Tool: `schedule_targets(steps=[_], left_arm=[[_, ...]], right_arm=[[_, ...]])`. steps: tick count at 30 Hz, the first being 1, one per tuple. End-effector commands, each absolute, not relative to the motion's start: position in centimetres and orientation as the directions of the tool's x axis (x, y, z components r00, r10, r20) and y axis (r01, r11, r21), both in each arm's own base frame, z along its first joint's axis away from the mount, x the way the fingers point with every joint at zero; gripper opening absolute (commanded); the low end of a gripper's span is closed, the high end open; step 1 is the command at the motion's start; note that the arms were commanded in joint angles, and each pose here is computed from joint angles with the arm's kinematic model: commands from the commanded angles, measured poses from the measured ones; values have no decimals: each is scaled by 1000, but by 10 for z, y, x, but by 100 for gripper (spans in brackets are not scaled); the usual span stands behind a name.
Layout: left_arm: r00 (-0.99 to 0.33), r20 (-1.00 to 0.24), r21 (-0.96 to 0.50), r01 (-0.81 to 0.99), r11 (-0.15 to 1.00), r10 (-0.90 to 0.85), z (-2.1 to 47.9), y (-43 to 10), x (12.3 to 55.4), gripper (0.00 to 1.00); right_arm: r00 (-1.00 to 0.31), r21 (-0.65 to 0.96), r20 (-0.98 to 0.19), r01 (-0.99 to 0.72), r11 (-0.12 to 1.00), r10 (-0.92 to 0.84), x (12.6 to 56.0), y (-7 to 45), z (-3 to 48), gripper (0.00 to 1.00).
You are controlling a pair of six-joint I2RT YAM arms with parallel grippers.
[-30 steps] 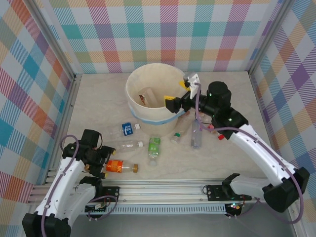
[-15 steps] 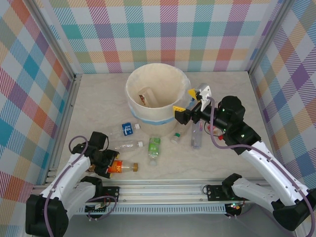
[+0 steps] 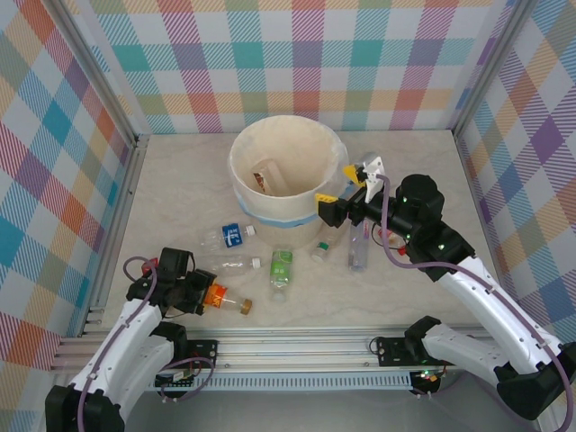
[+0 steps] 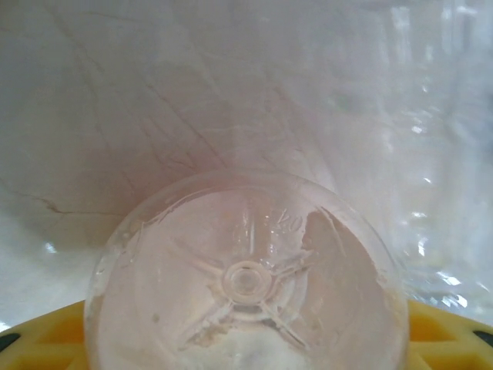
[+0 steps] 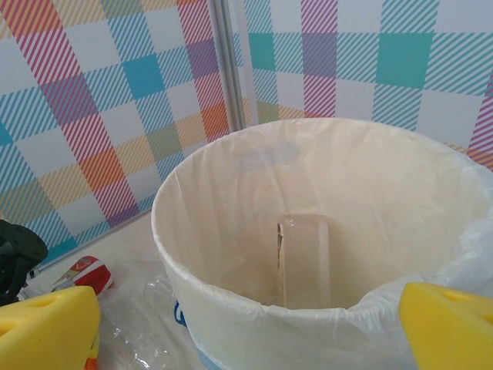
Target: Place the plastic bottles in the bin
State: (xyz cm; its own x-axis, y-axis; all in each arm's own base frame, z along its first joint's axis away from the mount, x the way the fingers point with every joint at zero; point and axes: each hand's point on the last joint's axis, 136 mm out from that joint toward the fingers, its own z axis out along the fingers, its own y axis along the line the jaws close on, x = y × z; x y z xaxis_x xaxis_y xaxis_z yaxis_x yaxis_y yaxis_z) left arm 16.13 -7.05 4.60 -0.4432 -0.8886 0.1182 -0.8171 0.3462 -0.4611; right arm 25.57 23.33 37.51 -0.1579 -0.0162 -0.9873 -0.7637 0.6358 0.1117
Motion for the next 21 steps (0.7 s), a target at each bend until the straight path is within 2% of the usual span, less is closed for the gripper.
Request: schedule_targets(steps=[1, 6, 10, 13, 18, 21], left_arm=[[-512, 110, -482, -777, 405, -852, 51, -76, 155, 47], [-557, 91, -560, -714, 420, -825, 77, -84, 166, 37], [-594, -22, -717, -551, 426, -804, 130, -90, 196, 33], [-622, -95, -781, -437, 446, -777, 168, -96, 210, 32], [-676, -272, -798, -240, 553, -685, 232, -103, 227, 29], [-658, -368, -806, -126, 578, -657, 274, -106, 241, 28]], right_arm=[[-156, 130, -988, -749, 649, 18, 259, 231, 381, 100], [-160, 154, -986, -701, 696, 57, 273, 227, 380, 100], [-163, 186, -981, -658, 730, 104, 284, 224, 377, 100], [-179, 212, -976, -615, 759, 128, 294, 220, 373, 100], [-220, 237, -966, -555, 798, 134, 305, 214, 362, 100], [-241, 254, -959, -516, 818, 146, 308, 209, 356, 100]])
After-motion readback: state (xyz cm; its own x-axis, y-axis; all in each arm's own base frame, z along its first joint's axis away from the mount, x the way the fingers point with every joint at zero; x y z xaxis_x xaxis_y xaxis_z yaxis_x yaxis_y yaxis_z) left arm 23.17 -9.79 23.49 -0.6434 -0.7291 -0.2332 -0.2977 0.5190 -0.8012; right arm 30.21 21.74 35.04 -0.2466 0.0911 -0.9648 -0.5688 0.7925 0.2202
